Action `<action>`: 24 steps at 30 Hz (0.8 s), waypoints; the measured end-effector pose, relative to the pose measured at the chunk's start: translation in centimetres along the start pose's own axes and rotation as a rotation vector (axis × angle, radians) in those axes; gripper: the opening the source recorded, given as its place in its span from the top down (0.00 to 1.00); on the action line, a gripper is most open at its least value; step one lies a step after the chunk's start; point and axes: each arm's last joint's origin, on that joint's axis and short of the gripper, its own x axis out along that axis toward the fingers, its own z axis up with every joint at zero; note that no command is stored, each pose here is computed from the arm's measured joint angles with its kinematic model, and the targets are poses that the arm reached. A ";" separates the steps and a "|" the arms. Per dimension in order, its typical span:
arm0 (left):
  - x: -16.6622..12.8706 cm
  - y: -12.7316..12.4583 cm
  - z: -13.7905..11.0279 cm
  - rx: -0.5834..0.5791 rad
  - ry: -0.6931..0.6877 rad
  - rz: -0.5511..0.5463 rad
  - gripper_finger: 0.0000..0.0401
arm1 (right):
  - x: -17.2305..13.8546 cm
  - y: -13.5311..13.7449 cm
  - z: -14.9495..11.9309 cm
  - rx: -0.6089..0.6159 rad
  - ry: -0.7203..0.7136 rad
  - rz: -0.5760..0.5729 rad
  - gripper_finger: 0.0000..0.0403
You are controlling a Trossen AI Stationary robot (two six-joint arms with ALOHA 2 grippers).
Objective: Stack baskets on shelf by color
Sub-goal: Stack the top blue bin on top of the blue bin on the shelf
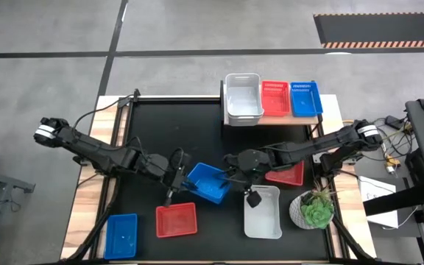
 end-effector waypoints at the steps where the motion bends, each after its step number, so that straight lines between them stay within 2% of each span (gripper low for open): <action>1: 0.0 0.0 0.0 0.001 -0.004 0.002 1.00 | 0.2 0.0 0.0 0.000 0.003 0.005 0.66; 11: 0.5 0.0 0.1 0.004 -0.026 0.014 1.00 | 1.6 -0.3 -0.2 -0.077 0.025 0.025 0.68; 15: 0.9 0.0 -0.1 -0.002 -0.009 0.012 1.00 | 1.8 -0.3 -0.3 -0.120 0.032 0.039 0.76; 21: 1.1 0.0 -0.2 0.007 -0.005 0.019 1.00 | 1.8 -0.1 -0.5 -0.203 0.037 0.070 0.94; 24: 1.1 0.0 -0.1 0.014 -0.017 0.022 1.00 | 1.8 -0.1 -0.5 -0.211 0.022 0.095 0.97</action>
